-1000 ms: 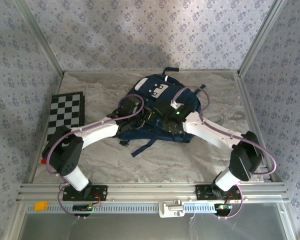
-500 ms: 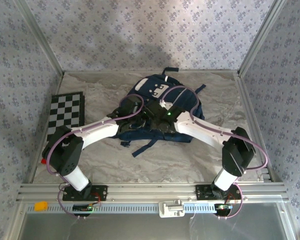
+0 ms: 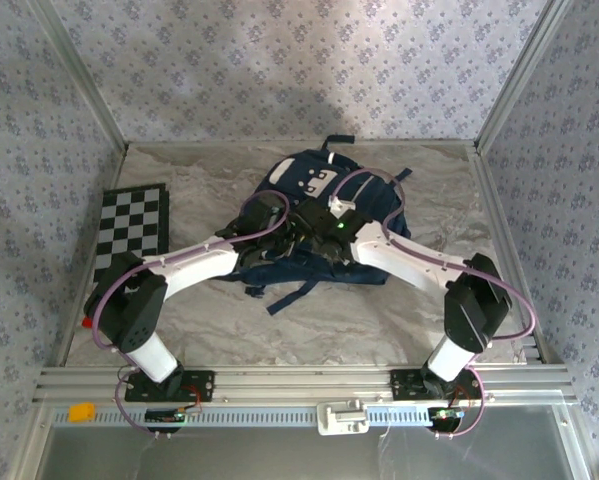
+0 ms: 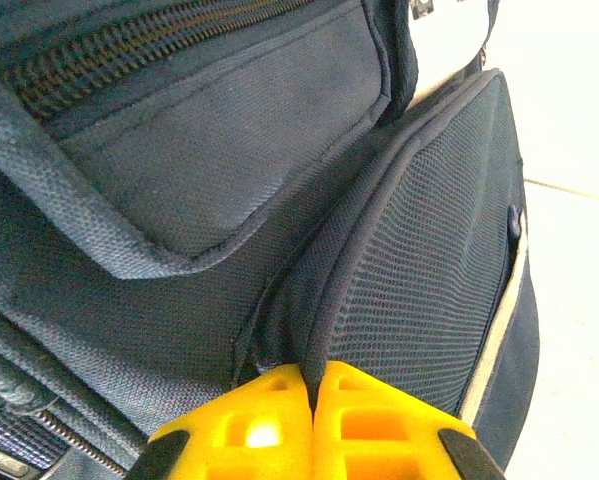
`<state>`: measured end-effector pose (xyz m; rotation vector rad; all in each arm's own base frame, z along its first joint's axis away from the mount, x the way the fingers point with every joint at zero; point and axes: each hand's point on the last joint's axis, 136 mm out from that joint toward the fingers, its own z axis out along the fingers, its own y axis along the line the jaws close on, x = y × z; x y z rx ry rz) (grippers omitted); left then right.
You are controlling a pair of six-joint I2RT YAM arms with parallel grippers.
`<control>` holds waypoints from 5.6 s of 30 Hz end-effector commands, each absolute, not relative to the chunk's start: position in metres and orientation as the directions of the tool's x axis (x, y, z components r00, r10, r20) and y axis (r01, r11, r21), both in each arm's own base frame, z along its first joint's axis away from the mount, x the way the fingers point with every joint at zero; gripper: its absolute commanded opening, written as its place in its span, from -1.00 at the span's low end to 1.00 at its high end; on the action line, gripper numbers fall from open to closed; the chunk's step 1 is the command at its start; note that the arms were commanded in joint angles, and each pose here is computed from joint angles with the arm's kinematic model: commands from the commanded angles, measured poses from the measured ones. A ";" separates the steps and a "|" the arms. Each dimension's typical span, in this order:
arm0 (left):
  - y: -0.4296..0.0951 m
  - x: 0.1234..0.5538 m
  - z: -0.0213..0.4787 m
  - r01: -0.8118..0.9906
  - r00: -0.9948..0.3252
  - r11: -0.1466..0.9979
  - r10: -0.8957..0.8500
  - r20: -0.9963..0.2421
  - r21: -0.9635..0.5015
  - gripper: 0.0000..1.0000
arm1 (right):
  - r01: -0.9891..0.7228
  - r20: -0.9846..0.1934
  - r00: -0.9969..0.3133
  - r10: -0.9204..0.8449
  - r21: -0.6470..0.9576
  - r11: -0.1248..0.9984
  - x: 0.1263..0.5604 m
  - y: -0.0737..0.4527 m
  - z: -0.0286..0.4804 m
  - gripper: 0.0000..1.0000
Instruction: Pack the student bag
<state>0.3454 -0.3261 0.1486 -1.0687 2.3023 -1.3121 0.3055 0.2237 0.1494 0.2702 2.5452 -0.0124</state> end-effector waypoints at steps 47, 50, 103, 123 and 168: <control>-0.330 0.351 0.134 -0.499 -0.649 0.304 -0.752 0.117 -0.811 -1.00 | -0.027 -0.492 -0.870 -0.035 -0.025 0.999 0.301 0.196 0.149 -1.00; -0.310 0.349 0.137 -0.484 -0.646 0.352 -0.761 0.056 -0.801 -1.00 | -0.052 -0.503 -0.862 -0.064 -0.039 0.998 0.297 0.184 0.158 -1.00; -0.239 0.365 0.166 -0.474 -0.630 0.394 -0.777 -0.009 -0.787 -0.87 | -0.330 -0.537 -0.832 -0.136 0.283 0.901 0.319 0.345 0.178 -1.00; -0.152 0.449 0.204 -0.267 -0.730 0.560 -0.649 -0.215 -0.784 -0.77 | -0.344 -0.463 -0.867 -0.182 0.295 0.891 0.305 0.305 0.180 -1.00; -0.232 0.368 0.172 -0.485 -0.605 0.477 -0.788 -0.114 -0.733 -1.00 | -0.318 -0.515 -0.847 -0.133 0.290 0.903 0.314 0.306 0.174 -1.00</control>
